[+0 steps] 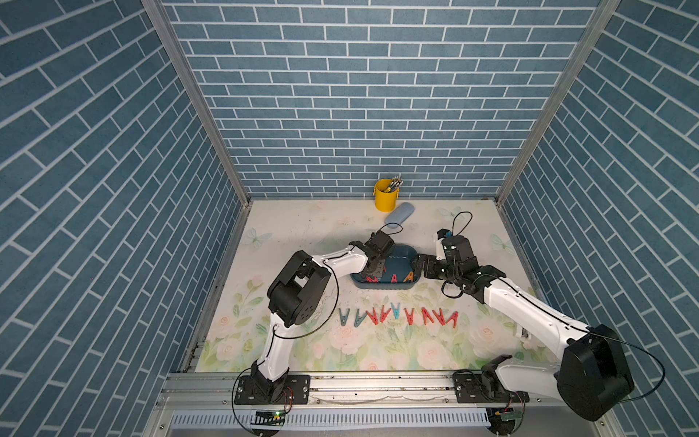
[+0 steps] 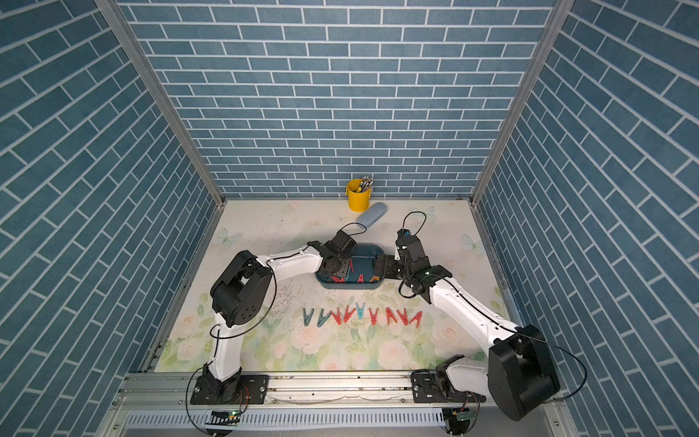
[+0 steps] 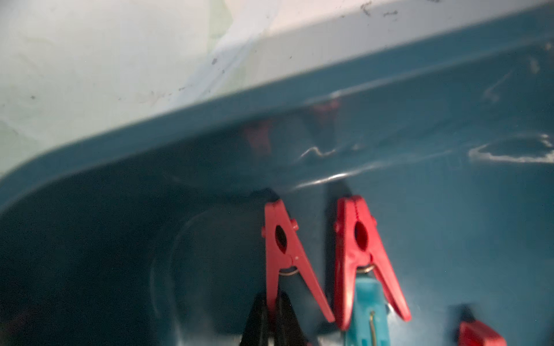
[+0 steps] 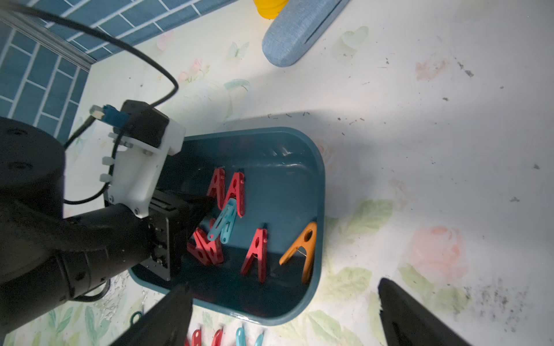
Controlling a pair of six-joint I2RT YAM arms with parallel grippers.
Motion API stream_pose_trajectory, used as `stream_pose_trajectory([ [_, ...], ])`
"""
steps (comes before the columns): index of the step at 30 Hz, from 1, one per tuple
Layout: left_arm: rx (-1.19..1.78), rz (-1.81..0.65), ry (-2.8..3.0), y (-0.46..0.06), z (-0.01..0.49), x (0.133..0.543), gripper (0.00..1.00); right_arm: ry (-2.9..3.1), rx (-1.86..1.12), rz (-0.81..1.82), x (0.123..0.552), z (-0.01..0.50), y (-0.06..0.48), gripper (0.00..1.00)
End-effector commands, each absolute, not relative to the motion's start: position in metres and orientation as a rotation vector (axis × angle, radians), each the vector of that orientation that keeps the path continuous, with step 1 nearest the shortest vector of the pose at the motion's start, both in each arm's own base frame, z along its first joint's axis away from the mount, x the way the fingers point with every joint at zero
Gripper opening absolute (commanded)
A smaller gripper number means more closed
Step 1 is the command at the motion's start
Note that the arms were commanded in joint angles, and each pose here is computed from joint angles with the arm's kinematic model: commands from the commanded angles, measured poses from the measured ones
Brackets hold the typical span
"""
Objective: Take the clothespins out of the storage box
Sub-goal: Pick up the clothespin from the storage box, then place the clothespin at the center of the board.
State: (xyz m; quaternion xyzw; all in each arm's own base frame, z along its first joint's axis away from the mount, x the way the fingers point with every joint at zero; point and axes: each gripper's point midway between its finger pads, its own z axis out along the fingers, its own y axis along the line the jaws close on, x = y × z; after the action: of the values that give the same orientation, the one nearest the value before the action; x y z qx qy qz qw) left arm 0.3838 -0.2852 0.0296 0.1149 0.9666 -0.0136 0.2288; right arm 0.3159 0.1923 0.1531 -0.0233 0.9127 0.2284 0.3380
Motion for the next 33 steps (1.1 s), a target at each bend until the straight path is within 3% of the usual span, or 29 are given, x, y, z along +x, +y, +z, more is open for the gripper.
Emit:
stream_pose_trajectory([
  [1, 0.261, -0.057, 2.633, -0.277, 0.063, 0.381, 0.01, 2.283, -0.122, 0.69, 0.329, 0.181, 0.21, 0.99],
  [15, 0.065, -0.067, 2.57, -0.223, 0.118, 0.336, 0.0, 2.213, -0.216, 0.942, 0.332, 0.189, 0.256, 0.99],
  [33, -0.204, -0.023, 2.687, -0.127, 0.057, 0.223, 0.01, 2.246, -0.357, 1.027, 0.326, 0.173, 0.331, 0.99],
])
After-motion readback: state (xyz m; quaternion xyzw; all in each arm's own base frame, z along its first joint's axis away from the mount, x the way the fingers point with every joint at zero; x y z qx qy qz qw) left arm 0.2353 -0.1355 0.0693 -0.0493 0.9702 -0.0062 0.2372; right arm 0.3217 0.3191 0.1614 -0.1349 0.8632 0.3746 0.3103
